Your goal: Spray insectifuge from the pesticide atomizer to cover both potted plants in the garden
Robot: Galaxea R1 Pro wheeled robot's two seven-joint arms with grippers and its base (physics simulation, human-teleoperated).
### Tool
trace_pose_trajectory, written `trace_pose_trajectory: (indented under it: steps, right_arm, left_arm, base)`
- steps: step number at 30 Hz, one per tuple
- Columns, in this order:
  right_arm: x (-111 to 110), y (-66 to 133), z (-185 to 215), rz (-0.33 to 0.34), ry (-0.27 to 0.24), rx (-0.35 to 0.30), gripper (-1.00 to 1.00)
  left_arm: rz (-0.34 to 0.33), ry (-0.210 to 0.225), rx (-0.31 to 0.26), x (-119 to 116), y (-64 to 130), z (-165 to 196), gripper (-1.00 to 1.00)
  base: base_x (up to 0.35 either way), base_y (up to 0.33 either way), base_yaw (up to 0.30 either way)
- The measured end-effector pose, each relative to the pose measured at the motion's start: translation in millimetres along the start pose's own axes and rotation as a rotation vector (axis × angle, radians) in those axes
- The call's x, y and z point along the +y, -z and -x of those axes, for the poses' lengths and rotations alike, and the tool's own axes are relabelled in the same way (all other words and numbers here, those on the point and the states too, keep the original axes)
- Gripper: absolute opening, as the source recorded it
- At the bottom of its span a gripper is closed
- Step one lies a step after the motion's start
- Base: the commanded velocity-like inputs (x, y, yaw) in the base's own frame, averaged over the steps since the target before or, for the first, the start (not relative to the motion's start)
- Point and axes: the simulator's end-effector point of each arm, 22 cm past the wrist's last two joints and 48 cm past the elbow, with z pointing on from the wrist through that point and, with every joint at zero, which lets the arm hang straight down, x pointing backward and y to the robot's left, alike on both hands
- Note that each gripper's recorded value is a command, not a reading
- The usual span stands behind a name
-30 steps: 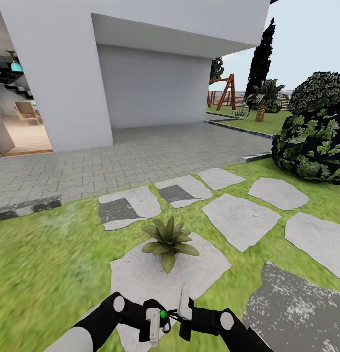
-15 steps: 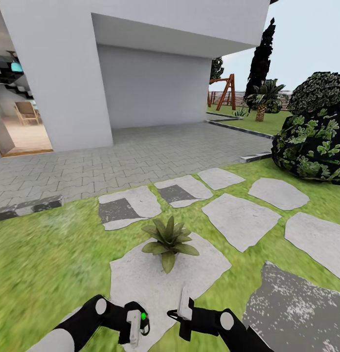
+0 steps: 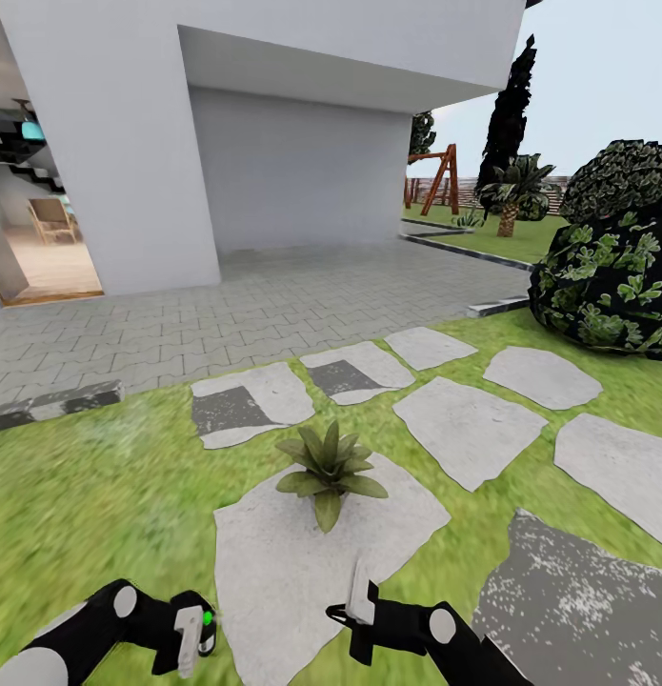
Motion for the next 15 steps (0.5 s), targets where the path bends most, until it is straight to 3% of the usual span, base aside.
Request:
trace_pose_trajectory:
  steps: [1,2,8,15]
  right_arm:
    - [-0.1,0.0,0.0,0.000,0.000,0.000,-1.00]
    - [-0.2,0.1,-0.2,-0.001,-0.001,0.000,1.00]
    - [-2.5,0.9,-2.2,-0.011,-0.007,0.004,1.00]
    - [-20.6,7.0,-11.2,-0.087,-0.006,0.023,1.00]
  left_arm:
    - [0.004,0.007,0.006,0.8,2.9,-5.3,-1.00]
    - [0.005,0.013,0.012,0.6,5.4,-10.9,-1.00]
    - [0.021,0.044,0.044,1.1,13.2,-33.0,-1.00]
    - [0.160,0.084,0.040,31.8,18.9,-37.2,-1.00]
  base:
    - [0.000,0.000,0.000]
    - [0.000,0.000,0.000]
    - [0.000,0.000,0.000]
    - [0.000,0.000,0.000]
